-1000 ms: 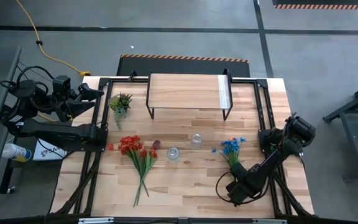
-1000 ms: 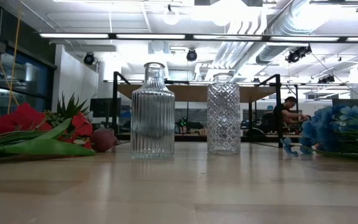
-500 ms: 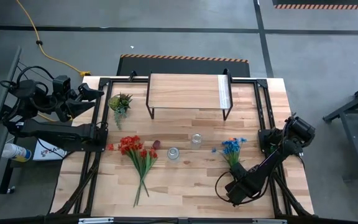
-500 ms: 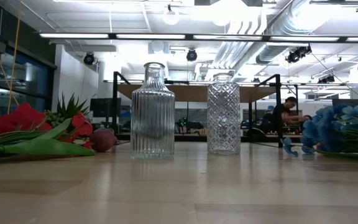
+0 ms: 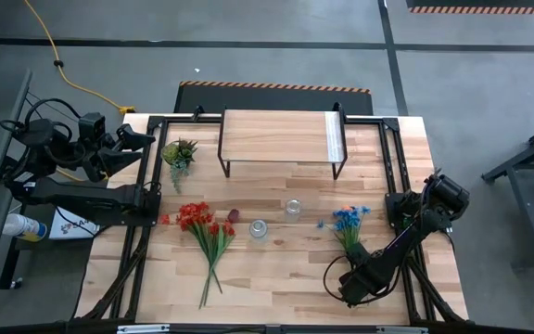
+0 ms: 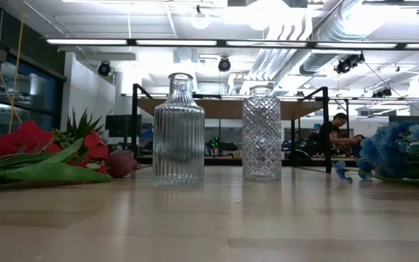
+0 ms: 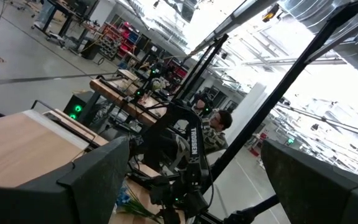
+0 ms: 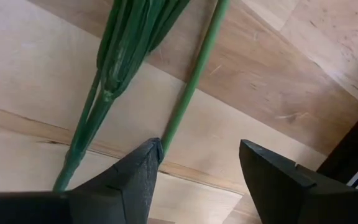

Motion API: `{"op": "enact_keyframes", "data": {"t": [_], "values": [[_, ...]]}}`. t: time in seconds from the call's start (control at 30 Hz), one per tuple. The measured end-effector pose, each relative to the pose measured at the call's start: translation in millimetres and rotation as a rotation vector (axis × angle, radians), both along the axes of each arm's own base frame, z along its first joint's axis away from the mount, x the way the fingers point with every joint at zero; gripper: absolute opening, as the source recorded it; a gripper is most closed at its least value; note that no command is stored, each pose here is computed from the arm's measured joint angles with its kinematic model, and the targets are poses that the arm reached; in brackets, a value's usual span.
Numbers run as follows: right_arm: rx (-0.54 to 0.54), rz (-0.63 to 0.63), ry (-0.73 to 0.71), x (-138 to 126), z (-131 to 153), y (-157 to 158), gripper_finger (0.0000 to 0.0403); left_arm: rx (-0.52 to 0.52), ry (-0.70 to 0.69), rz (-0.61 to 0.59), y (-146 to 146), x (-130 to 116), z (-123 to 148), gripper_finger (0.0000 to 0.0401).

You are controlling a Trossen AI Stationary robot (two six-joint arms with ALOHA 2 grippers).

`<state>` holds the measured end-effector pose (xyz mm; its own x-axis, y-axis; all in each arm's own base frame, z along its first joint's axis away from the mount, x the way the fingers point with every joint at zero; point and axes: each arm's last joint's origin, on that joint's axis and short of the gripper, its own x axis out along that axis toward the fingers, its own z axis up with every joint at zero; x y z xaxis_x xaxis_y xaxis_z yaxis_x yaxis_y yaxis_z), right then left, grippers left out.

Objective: Pick and place flowers into a vace then onto a shelf
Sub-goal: Put the orange flower into the top transparent vase

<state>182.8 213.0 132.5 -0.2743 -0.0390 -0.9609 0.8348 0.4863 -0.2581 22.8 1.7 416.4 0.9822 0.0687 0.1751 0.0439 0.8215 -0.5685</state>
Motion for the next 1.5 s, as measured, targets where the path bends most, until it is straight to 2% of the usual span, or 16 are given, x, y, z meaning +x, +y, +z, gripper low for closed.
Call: {"op": "enact_keyframes", "data": {"t": [0.43,0.73,1.17,1.5], "values": [[0.027,0.042,-0.043,0.9,4.3,0.5,0.0245,0.000,0.000,0.000,0.0,0.0,0.0,0.0399],[0.036,0.053,-0.164,6.0,18.7,-3.5,0.0257,0.000,0.000,0.001,0.0,0.0,0.0,0.0399],[-0.022,0.058,-0.155,6.1,14.4,-6.5,0.0255,0.001,0.001,0.002,0.0,0.0,-0.1,0.0399],[-0.045,0.050,-0.089,7.2,1.1,-4.2,0.0254,0.003,0.002,0.004,0.1,0.0,-0.2,0.0399]]}}
